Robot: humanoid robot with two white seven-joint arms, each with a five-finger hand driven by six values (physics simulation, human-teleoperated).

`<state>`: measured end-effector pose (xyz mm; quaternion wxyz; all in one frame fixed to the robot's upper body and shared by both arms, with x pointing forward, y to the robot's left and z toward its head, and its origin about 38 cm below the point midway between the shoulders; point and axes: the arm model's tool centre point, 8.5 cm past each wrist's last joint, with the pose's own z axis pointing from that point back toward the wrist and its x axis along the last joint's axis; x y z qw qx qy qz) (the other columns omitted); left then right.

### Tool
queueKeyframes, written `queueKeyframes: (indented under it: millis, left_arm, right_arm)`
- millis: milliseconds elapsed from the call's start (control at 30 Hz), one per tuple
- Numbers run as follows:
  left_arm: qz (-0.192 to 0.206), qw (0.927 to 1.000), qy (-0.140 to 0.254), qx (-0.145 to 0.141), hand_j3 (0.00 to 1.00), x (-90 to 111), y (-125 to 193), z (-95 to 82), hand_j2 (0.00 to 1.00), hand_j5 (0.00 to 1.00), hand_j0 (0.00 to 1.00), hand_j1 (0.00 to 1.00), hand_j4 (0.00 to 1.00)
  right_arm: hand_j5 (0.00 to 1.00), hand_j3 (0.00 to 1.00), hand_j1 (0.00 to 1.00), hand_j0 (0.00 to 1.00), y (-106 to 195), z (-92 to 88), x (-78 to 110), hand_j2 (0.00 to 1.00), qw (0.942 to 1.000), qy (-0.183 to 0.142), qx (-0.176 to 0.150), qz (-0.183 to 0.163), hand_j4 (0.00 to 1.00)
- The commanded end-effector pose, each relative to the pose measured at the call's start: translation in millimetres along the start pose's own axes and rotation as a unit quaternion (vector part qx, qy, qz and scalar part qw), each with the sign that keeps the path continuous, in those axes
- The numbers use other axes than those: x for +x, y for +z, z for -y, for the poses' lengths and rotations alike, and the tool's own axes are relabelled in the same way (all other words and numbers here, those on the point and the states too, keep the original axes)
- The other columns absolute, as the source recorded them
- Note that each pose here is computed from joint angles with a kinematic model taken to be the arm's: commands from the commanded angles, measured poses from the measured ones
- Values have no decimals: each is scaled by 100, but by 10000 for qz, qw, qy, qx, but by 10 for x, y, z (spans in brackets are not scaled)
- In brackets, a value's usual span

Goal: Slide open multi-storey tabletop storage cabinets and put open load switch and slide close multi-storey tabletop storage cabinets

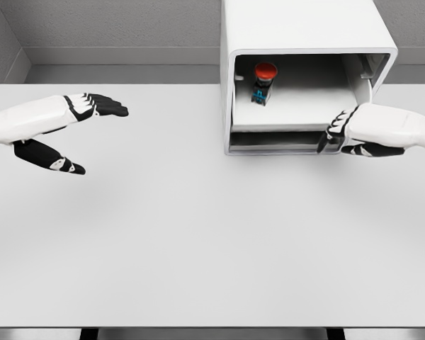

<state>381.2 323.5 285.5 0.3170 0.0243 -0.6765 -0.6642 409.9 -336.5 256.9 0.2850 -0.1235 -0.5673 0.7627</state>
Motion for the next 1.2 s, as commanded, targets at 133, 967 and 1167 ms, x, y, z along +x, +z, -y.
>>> queueKeyframes:
  millis: [133,967,1167]
  left_arm:
    - [-3,10000,24,28,100,-1,4,-14,100,100,100,100,100]
    - [-318,9994,84,-55,100,-233,9,145,100,100,100,100,100]
    - [-313,9995,51,-29,100,-227,10,118,100,100,100,100,100]
  right_arm:
    - [60,60,60,60,-84,4,-103,60,9999,-67,-48,-79,60]
    - [100,100,100,100,518,-288,352,100,9985,-258,474,13,100]
    - [100,100,100,100,500,-300,358,100,9983,-262,517,40,100]
